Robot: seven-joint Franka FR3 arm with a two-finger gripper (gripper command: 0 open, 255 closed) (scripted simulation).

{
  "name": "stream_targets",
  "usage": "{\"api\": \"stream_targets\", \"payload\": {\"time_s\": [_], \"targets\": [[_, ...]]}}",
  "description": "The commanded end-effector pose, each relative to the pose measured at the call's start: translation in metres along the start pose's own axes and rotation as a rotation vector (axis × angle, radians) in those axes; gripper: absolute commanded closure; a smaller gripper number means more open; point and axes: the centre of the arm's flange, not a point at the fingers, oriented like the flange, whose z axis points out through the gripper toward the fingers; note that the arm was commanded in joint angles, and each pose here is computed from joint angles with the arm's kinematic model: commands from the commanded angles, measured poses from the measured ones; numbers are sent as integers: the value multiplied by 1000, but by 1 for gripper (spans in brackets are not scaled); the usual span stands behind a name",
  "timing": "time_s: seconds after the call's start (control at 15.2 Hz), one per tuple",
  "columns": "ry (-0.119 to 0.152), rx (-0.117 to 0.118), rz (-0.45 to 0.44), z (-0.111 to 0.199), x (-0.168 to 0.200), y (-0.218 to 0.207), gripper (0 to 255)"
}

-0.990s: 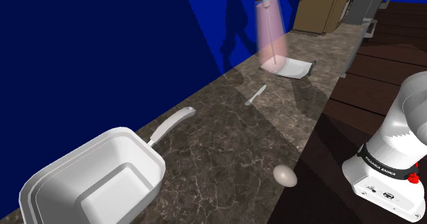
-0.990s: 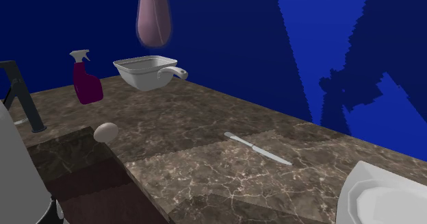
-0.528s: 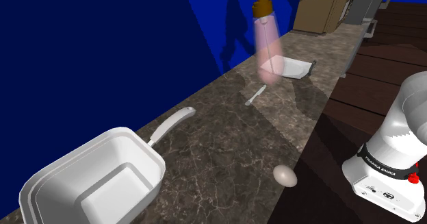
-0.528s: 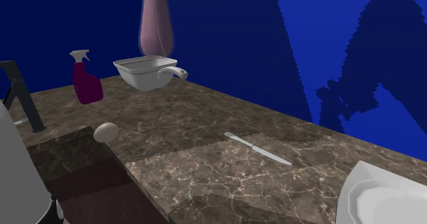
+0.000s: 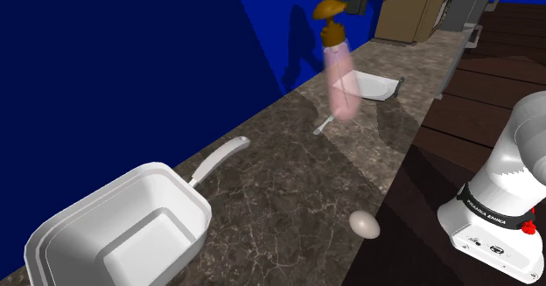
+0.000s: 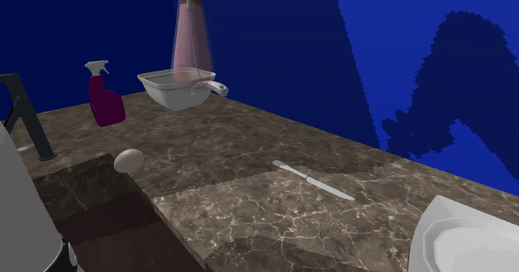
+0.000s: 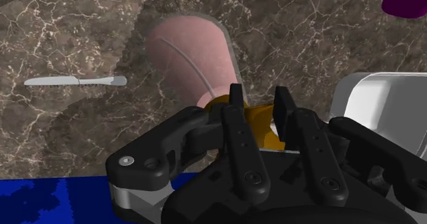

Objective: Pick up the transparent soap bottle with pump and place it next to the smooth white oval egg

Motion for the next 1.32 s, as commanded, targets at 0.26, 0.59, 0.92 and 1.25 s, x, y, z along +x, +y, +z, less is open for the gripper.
{"api": "stream_targets", "payload": {"time_s": [0.26,0.59,0.92,1.25], "targets": [[1,0,0,31,2,6,255],[1,0,0,57,3,10,255],[1,0,0,83,5,15,255],[1,0,0,109,6,19,255]]}}
